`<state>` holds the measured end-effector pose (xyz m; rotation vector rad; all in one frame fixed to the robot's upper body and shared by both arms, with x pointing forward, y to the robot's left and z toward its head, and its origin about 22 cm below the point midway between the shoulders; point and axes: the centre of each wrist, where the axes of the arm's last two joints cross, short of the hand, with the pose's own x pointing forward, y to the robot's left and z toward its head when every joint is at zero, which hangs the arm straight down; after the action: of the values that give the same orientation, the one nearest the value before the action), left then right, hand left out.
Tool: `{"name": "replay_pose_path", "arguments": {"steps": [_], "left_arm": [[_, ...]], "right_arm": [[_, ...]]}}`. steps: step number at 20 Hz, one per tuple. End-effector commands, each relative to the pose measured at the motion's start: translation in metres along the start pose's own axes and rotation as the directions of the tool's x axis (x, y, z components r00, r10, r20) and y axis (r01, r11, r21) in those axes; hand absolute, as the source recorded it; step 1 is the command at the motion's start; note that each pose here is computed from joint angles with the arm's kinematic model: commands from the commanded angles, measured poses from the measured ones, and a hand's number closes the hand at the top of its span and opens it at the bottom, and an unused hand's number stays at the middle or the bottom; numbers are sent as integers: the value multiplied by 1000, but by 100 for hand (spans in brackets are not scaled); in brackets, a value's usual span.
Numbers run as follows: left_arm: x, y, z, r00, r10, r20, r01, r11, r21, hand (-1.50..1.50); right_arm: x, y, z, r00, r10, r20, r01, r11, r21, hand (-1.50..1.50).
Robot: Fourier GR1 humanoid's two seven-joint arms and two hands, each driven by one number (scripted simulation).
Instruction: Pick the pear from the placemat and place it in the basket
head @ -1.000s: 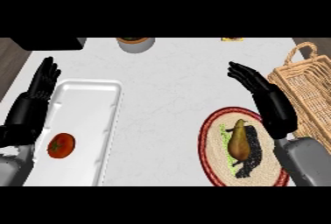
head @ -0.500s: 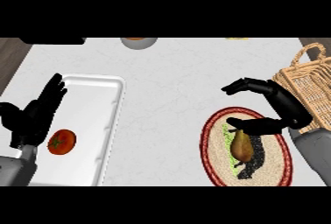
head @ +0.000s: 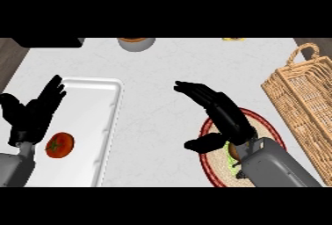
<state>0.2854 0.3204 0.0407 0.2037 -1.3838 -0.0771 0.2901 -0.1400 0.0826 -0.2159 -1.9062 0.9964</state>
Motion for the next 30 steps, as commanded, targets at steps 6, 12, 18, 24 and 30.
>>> {"name": "replay_pose_path", "arguments": {"steps": [6,12,18,24,30], "left_arm": [[-5,2,0,1000,12,-23,-11,1000,2,0],[4,0,-5,1000,11,-19,-10,1000,22,0],[4,-7,-3,1000,10,4,-10,1000,2,0],[8,4,0,1000,19,-23,-18,1000,19,0],[-9,1,-4,1000,9,-10,-8,1000,7,0]], "right_arm": [[29,-79,-34,736,558,-383,-542,825,160,-150],[94,-123,-53,634,605,-481,-533,793,296,-150],[101,-154,-47,654,588,-476,-360,795,488,-150],[91,-181,10,733,470,-492,-243,856,456,-150],[85,-187,48,793,358,-492,-232,926,298,-150]]}}
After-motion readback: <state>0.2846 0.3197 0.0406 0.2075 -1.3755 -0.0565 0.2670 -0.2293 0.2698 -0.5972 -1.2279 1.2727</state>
